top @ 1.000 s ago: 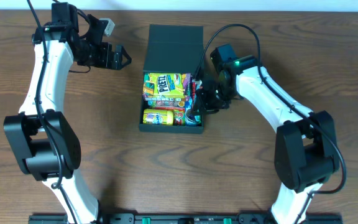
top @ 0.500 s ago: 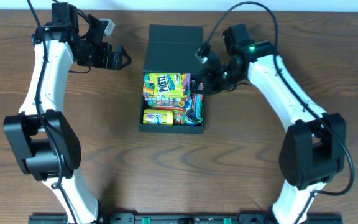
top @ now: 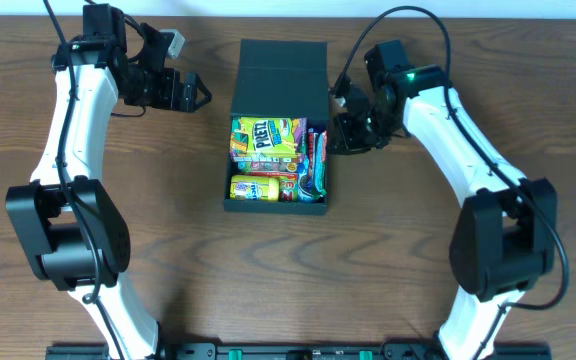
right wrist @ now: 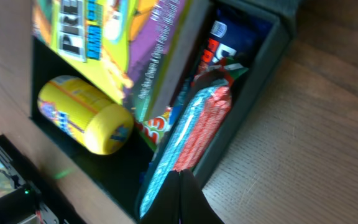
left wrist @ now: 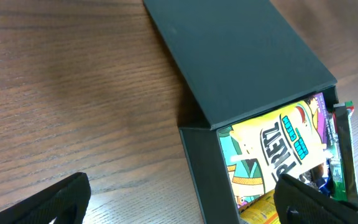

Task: Pack container
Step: 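Push the KitKat bar down into the box with the right gripper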

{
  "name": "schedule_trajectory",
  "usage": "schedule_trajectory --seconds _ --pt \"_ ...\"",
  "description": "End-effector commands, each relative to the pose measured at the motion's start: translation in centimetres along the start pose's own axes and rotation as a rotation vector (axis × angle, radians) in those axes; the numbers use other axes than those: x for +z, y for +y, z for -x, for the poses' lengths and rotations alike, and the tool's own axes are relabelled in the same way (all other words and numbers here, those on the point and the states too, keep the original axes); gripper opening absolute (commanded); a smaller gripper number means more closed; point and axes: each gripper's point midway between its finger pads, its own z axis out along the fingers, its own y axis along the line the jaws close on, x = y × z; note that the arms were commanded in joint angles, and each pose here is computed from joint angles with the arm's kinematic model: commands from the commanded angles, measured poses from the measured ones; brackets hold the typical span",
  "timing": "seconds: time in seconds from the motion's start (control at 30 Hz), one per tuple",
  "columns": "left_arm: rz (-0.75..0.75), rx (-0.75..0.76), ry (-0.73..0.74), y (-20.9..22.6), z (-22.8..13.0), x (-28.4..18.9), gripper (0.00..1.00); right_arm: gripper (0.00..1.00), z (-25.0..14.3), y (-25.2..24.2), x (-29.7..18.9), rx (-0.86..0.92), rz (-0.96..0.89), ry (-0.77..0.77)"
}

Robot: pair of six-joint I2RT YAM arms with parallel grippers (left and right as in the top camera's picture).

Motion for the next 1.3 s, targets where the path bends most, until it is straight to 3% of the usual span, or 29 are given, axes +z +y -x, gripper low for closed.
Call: schedule_trajectory --seconds 0.0,0.83,1.0,1.27 --pt "0.019 0.027 -0.036 -0.4 1.1 -1.3 0.96 0.01 -0.3 -0.3 1.5 0.014 -0.006 0.036" --pt "0.019 0.026 -0.036 -0.4 1.1 -1.3 0.95 0.02 -0.9 1.3 4.0 -0.018 -0.015 0.078" --pt "0.019 0.026 -0.035 -0.4 1.1 -1.3 0.95 0.02 -0.4 -0.6 3.1 0.094 -0.092 0.060" --pt "0.018 0.022 -0.030 -0.4 0.9 -1.3 0.95 0.02 2.3 0.3 -0.1 0.077 -0.096 -0.009"
